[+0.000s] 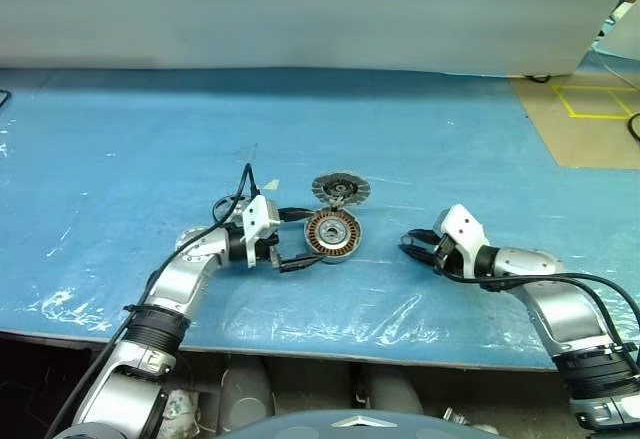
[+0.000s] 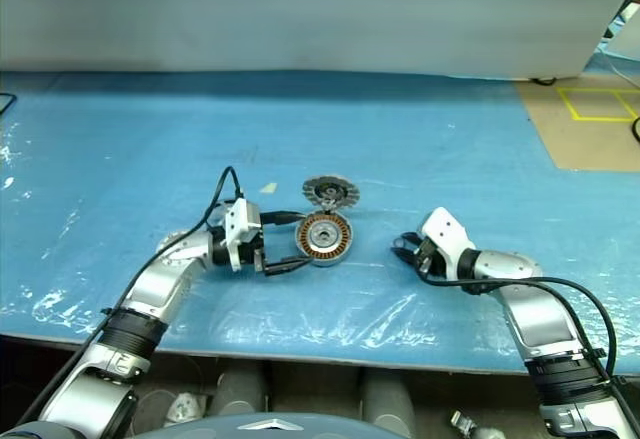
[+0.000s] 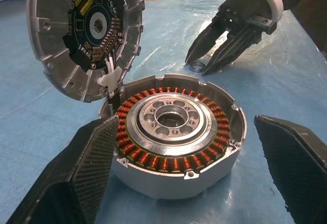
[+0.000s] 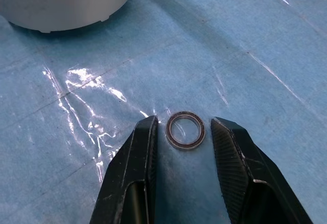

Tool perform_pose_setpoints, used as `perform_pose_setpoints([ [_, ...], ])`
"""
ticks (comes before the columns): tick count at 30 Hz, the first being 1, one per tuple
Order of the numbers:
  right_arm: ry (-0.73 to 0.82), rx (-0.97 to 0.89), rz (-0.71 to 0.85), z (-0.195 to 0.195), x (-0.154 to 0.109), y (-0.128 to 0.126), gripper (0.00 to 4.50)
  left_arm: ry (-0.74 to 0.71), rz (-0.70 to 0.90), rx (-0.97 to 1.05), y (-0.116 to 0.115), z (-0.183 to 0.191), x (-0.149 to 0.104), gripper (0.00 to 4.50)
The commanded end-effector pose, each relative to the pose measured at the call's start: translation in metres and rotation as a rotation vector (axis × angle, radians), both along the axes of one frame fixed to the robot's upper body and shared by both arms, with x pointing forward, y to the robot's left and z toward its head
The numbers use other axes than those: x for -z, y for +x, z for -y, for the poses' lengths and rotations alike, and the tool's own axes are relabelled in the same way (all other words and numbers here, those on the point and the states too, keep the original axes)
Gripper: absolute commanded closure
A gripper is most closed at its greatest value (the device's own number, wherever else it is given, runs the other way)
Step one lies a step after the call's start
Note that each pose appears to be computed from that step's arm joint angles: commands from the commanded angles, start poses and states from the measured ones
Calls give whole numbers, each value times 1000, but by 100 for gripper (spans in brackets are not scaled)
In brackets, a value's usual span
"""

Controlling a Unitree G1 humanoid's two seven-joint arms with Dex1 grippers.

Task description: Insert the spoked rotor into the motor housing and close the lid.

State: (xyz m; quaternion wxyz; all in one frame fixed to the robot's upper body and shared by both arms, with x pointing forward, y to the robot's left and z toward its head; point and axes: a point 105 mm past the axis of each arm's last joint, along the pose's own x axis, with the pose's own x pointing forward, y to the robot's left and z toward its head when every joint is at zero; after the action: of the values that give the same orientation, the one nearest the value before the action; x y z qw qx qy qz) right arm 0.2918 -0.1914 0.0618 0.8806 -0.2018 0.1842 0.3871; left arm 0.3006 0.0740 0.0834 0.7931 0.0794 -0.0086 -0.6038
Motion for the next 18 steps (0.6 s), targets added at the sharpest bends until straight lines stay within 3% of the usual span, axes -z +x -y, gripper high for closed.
perform_pose_setpoints([
  [1, -30, 23, -4, 12, 1, -2, 282, -11, 49, -4, 1, -2, -10, 0],
  [18, -40, 2, -34, 7, 11, -7, 282, -4, 52, -3, 2, -3, -10, 0],
])
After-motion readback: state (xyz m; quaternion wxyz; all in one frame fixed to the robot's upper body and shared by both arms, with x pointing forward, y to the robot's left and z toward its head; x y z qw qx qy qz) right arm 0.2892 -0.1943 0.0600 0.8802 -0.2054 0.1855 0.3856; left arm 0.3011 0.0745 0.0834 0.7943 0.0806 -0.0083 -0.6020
